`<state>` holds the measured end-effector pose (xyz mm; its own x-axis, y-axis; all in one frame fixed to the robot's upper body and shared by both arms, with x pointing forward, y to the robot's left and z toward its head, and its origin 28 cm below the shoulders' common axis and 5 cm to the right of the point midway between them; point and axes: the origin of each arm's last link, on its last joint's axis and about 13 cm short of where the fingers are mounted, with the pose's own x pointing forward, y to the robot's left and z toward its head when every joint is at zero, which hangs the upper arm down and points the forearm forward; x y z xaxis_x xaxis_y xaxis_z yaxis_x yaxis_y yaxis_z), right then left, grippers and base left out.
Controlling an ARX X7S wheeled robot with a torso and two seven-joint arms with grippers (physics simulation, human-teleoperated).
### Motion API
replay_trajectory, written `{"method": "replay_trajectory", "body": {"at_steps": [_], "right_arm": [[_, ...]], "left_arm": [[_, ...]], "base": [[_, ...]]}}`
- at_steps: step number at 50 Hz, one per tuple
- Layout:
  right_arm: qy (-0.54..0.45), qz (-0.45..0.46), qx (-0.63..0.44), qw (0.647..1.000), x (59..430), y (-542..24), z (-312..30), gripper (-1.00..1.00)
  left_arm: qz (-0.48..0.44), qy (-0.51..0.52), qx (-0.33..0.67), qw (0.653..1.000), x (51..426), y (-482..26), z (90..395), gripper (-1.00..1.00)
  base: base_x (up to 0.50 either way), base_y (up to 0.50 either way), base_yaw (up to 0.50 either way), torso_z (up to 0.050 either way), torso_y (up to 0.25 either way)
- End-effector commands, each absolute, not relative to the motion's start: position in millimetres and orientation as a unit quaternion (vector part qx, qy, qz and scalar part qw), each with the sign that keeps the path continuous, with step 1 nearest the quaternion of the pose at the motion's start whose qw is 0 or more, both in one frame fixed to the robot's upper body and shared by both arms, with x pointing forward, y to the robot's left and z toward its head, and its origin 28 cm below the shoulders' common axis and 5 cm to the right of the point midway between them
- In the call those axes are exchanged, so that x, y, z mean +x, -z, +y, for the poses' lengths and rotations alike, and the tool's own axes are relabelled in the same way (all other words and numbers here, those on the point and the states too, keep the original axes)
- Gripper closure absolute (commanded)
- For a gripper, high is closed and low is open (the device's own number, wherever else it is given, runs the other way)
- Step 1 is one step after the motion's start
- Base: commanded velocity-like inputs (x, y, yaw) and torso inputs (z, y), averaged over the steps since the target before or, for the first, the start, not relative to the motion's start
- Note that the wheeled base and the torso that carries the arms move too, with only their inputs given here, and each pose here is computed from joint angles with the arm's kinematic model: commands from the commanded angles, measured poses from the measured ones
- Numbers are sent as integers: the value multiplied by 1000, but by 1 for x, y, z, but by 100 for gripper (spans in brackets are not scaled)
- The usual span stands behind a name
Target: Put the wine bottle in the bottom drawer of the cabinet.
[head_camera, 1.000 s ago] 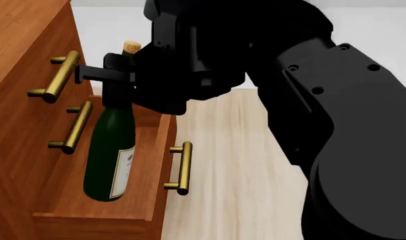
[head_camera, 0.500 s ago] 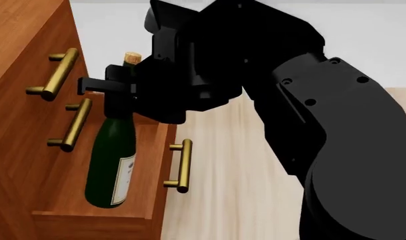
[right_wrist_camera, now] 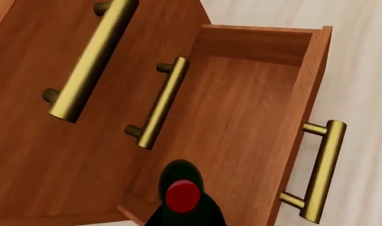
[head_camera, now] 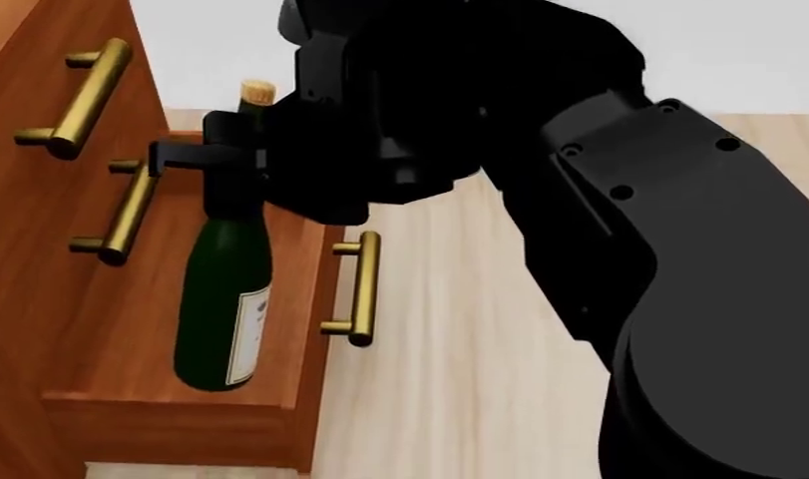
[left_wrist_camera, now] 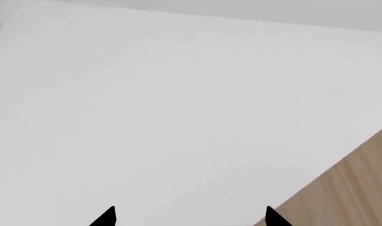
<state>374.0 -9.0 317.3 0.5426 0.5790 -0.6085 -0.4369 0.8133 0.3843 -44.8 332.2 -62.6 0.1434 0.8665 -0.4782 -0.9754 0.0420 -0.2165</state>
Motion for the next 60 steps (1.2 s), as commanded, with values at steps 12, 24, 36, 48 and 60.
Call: {"method": "replay_trajectory", "body": {"at_steps": [12,24,36,48,60], "right_arm": [[-321,367,99,868,371,-321,-2,100],[-310,367,101,871,374,-317,-5,100],[-294,377,99,873,376,-308,-6,100],[-283,385,101,873,378,-299,-8,100],[-285,388,83,872,377,-295,-7,100]], "left_arm": [[111,-641,-250,717,-44,64,333,-100],[114,-641,-250,717,-43,66,334,-100],[113,-640,-250,718,-42,65,333,-100],[116,-639,-250,718,-41,65,333,-100],[115,-639,-251,718,-42,65,333,-100]], "base": [[0,0,0,0,-122],[0,0,0,0,-124],[0,0,0,0,-123],[0,0,0,0,-122],[0,0,0,0,-123]]}}
